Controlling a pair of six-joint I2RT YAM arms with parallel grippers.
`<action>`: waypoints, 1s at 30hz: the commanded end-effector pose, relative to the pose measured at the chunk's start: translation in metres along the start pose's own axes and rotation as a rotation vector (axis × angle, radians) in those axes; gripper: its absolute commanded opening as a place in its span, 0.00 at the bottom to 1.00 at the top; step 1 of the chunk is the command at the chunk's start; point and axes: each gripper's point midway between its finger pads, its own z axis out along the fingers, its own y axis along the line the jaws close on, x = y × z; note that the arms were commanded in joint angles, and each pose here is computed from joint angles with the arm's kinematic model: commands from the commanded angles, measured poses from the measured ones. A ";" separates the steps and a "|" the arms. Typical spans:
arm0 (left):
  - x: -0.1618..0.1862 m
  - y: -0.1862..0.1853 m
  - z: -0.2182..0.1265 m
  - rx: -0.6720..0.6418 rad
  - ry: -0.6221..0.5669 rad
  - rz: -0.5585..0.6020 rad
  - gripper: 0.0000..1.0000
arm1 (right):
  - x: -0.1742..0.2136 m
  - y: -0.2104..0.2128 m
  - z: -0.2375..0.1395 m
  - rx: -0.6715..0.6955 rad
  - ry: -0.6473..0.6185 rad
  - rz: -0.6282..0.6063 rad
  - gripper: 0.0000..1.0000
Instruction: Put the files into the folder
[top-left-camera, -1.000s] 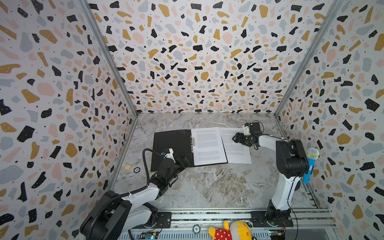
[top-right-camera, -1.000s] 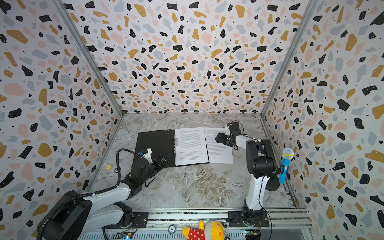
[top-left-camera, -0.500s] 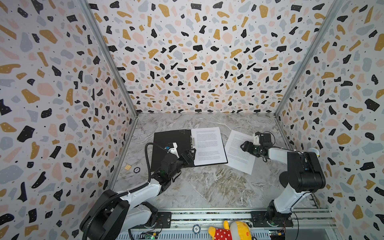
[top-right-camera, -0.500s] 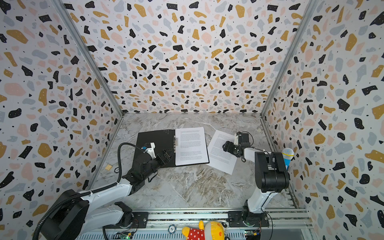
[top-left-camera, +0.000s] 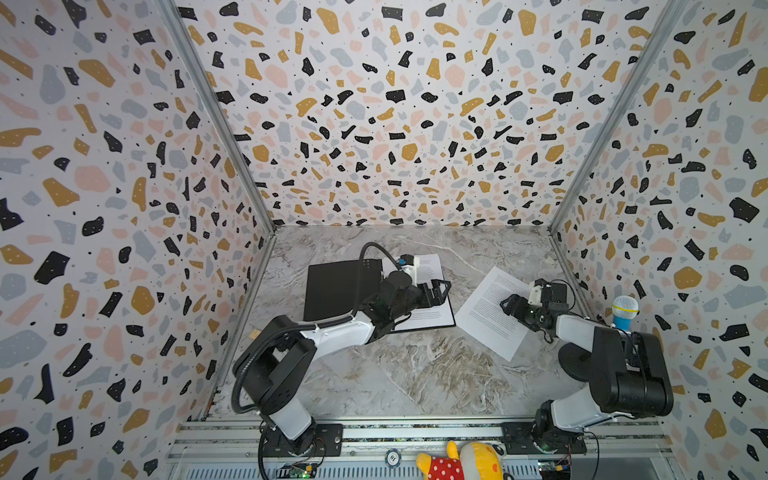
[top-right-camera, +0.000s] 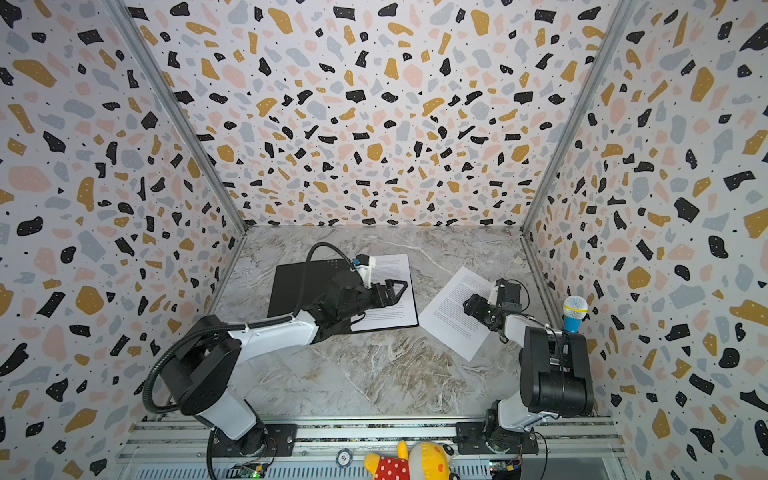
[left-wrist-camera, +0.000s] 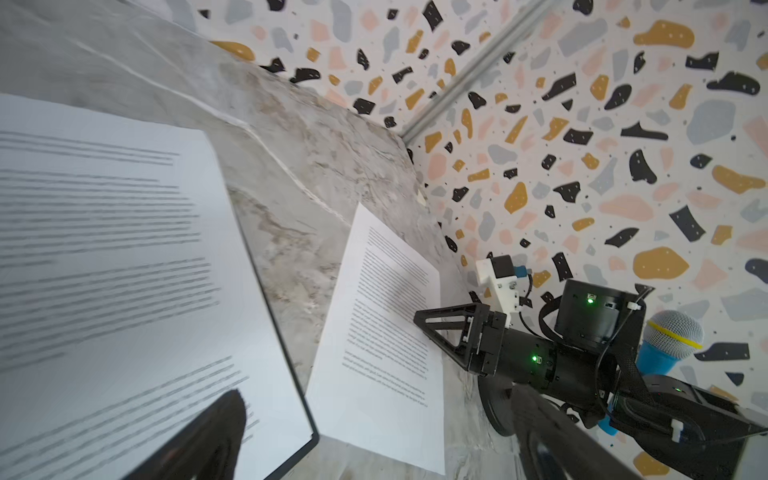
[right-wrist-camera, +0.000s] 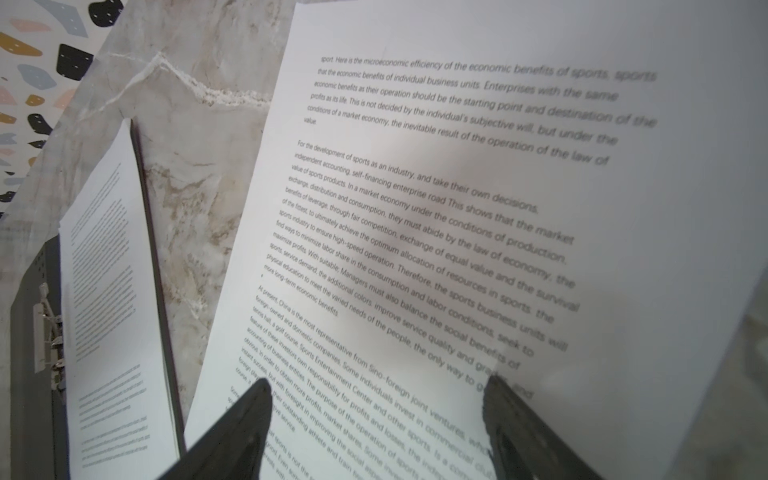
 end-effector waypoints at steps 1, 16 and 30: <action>0.017 -0.015 0.026 0.039 0.103 0.112 1.00 | -0.008 0.015 -0.018 -0.042 -0.029 -0.024 0.81; 0.071 -0.009 0.132 -0.045 0.326 0.287 0.98 | -0.011 -0.024 -0.039 0.075 -0.111 0.070 0.97; 0.100 0.017 0.166 -0.146 0.398 0.356 0.96 | -0.002 -0.049 -0.042 0.112 -0.117 0.144 0.99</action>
